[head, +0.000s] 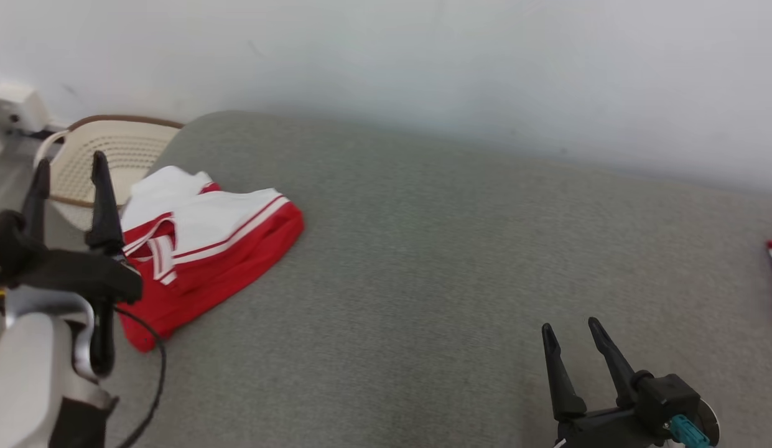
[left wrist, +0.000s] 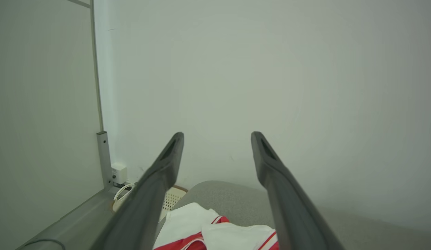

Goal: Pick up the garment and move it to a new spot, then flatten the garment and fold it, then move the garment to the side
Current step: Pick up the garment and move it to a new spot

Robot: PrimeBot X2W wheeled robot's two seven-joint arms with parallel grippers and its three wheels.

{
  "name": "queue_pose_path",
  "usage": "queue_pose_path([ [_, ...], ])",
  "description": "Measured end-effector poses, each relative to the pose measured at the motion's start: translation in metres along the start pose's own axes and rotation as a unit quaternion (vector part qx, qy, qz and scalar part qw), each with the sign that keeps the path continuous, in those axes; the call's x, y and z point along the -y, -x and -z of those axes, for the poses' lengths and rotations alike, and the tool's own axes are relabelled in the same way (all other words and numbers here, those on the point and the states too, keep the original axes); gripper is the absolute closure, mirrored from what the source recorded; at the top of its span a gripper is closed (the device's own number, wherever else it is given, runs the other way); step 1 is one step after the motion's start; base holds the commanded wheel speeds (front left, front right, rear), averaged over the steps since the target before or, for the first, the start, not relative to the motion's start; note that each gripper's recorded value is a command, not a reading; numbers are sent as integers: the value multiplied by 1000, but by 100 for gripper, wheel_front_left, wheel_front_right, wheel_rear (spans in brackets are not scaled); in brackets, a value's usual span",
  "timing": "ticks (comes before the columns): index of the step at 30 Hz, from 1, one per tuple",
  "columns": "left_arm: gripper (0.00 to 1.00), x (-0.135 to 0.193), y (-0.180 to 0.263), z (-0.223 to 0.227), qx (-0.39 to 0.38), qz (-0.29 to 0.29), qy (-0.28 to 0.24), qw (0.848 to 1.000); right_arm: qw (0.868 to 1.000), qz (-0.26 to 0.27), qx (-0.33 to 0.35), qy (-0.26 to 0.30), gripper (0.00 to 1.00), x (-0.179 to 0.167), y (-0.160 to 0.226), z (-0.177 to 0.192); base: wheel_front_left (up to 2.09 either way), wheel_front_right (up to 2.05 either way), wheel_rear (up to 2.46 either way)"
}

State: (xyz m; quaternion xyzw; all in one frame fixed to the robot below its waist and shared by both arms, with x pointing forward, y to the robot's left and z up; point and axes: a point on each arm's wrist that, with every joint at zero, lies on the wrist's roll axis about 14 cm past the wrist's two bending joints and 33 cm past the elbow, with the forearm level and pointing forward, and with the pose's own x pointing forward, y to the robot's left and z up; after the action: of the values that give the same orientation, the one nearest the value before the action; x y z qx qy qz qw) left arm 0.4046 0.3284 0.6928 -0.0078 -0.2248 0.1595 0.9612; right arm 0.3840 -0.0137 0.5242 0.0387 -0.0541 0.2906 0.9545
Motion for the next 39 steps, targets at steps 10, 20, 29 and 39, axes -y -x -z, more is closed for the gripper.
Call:
queue_pose_path([
  [10,0,36,-53,37,-61,34,7,998,998,61,1,3,0,36,20,-1,0,0,0],
  [20,0,56,-65,130,-213,57,-4,975,994,111,-9,7,0,69,38,4,0,0,0],
  [29,0,45,-27,219,-369,44,-30,928,990,139,-24,8,0,86,48,13,0,0,0],
  [39,0,52,20,276,-487,51,-31,871,986,162,-36,7,0,98,59,20,0,0,0],
])
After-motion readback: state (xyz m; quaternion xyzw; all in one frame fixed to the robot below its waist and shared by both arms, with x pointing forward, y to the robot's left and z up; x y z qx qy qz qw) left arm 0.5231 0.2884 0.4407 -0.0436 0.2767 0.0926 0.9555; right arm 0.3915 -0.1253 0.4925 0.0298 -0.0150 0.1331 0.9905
